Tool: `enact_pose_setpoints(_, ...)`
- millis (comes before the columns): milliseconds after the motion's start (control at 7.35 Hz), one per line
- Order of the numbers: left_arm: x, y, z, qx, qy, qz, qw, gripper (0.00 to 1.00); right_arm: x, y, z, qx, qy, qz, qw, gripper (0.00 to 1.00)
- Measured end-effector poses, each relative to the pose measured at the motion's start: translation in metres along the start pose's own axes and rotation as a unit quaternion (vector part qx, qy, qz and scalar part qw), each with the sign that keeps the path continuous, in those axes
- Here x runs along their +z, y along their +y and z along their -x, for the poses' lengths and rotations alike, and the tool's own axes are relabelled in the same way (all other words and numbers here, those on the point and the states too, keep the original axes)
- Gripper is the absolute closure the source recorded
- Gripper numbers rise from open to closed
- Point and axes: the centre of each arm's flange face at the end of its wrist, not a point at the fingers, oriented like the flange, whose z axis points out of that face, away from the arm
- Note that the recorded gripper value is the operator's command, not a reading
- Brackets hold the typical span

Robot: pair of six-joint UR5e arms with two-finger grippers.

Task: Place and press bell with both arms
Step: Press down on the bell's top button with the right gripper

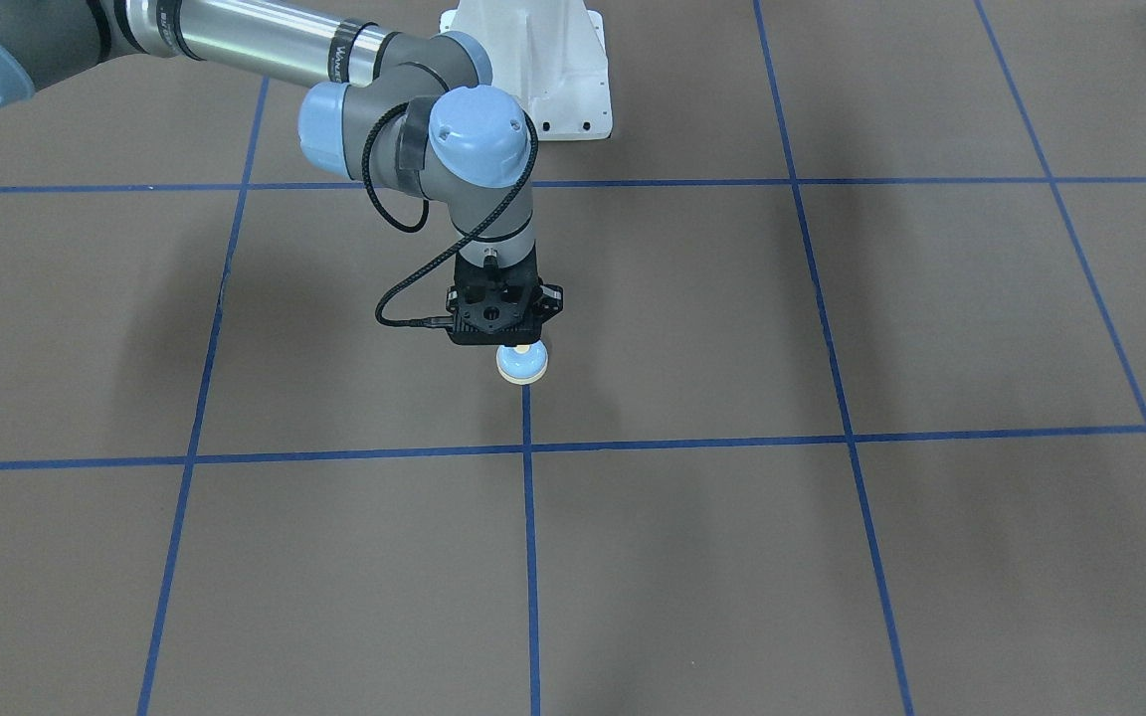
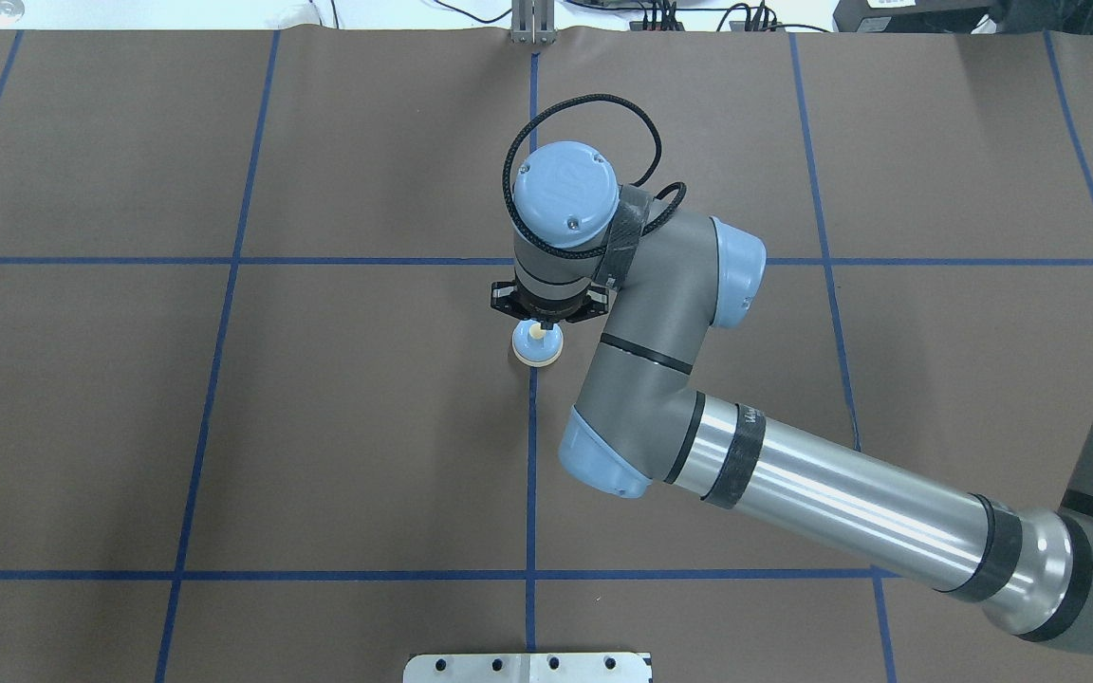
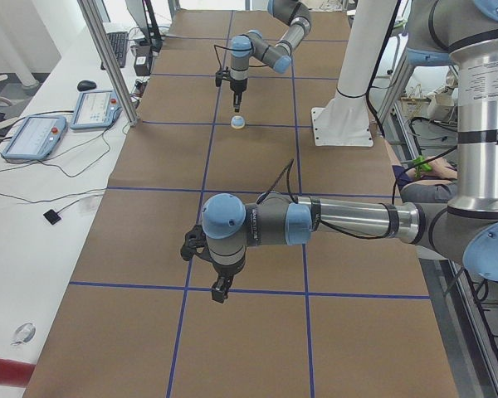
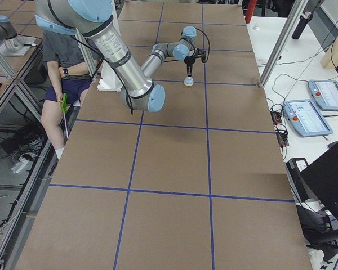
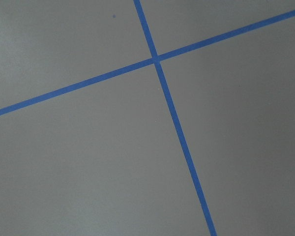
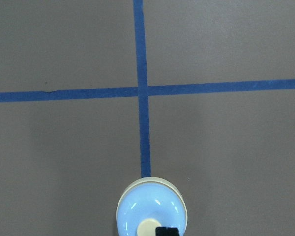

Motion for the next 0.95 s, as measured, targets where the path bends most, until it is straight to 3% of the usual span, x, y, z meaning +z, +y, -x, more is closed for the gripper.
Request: enact_pose_setpoints(953,0.0003,0.0003,0.0003,-0.001,0.0,0.0,1.0,0.0,0.0129,0.0107,0.0048,-0.002,0.005,-0.005,1.0,1.0)
